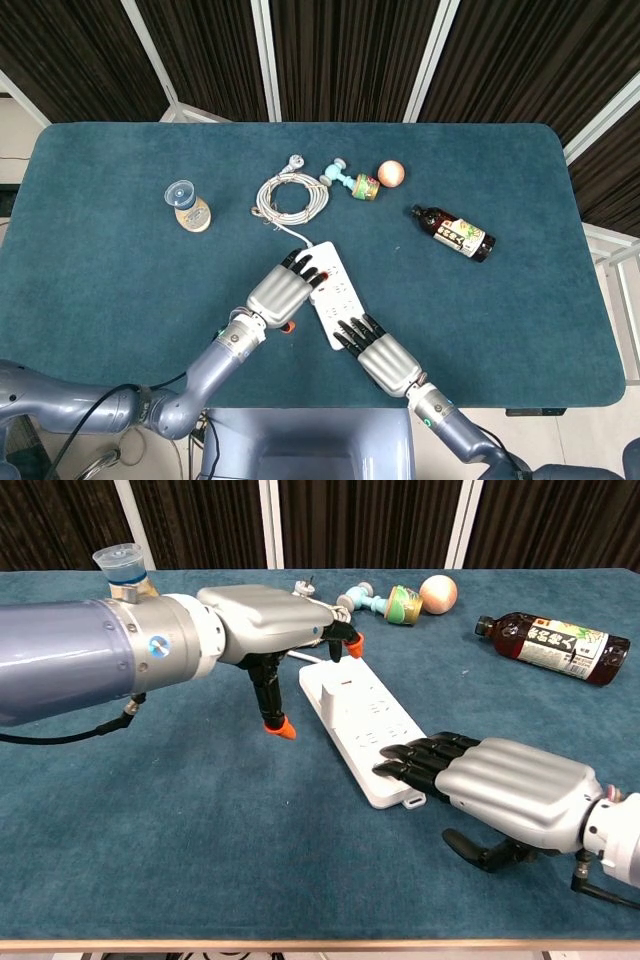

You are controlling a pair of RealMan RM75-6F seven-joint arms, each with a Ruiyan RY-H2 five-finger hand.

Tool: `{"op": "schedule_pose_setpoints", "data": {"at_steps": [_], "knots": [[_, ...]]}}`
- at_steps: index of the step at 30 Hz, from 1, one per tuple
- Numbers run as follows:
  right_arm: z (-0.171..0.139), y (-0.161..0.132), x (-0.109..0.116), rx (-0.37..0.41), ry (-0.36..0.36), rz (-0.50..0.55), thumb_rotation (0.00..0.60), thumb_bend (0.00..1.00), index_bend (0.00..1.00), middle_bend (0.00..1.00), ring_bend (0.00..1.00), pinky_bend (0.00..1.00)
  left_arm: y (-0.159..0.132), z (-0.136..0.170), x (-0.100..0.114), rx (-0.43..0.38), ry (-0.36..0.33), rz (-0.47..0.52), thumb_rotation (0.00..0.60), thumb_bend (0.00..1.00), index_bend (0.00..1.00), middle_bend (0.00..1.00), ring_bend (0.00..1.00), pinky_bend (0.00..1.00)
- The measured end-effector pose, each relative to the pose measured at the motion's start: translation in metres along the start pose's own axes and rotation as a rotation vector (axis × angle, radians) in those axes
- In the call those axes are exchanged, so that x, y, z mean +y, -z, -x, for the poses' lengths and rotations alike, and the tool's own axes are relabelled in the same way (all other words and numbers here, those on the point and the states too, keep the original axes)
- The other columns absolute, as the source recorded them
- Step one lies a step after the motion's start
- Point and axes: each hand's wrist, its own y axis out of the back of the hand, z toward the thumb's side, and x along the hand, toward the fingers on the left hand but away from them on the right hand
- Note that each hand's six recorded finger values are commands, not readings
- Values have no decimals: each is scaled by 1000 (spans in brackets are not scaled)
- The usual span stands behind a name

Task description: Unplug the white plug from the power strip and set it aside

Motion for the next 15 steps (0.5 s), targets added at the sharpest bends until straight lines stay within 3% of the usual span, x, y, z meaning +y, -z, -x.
{"op": "schedule_pose_setpoints", "data": {"at_steps": [15], "knots": [[-3,7,-2,-21,-8,6,600,668,28,31,0,1,-11,-27,3,-70,39,-101,600,90,189,212,55,22]]}}
